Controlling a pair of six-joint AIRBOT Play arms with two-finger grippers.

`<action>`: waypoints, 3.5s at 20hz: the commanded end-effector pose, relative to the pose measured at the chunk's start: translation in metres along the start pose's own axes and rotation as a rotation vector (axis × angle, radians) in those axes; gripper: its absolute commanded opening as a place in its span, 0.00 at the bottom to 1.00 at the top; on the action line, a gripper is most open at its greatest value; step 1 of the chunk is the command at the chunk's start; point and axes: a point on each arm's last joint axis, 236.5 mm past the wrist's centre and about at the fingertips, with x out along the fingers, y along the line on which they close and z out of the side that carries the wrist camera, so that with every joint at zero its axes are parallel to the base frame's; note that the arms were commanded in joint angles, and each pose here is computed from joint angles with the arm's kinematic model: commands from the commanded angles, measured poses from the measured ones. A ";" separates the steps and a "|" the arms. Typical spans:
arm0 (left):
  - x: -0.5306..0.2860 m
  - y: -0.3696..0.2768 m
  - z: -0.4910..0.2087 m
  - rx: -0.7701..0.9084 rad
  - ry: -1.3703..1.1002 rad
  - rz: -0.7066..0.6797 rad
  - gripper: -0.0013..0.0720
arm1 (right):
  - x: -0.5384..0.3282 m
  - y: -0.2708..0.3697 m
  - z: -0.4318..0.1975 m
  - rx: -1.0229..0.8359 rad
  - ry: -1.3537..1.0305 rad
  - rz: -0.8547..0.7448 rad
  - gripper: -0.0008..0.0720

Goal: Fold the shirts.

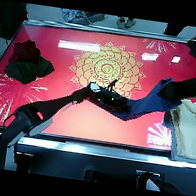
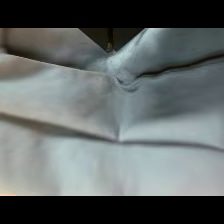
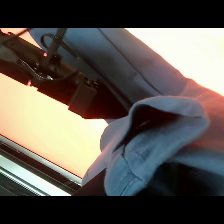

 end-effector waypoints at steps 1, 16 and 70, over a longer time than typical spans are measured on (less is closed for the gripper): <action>-0.045 -0.009 0.035 0.073 -0.089 0.019 0.05 | 0.013 -0.004 0.017 -0.016 -0.035 -0.015 0.07; -0.412 -0.145 0.048 0.578 -0.583 0.269 0.06 | 0.298 0.137 0.117 0.243 -0.112 0.583 0.98; -0.415 -0.096 0.057 0.659 -0.513 0.496 0.06 | -0.146 -0.235 -0.052 0.822 -0.471 -0.170 0.07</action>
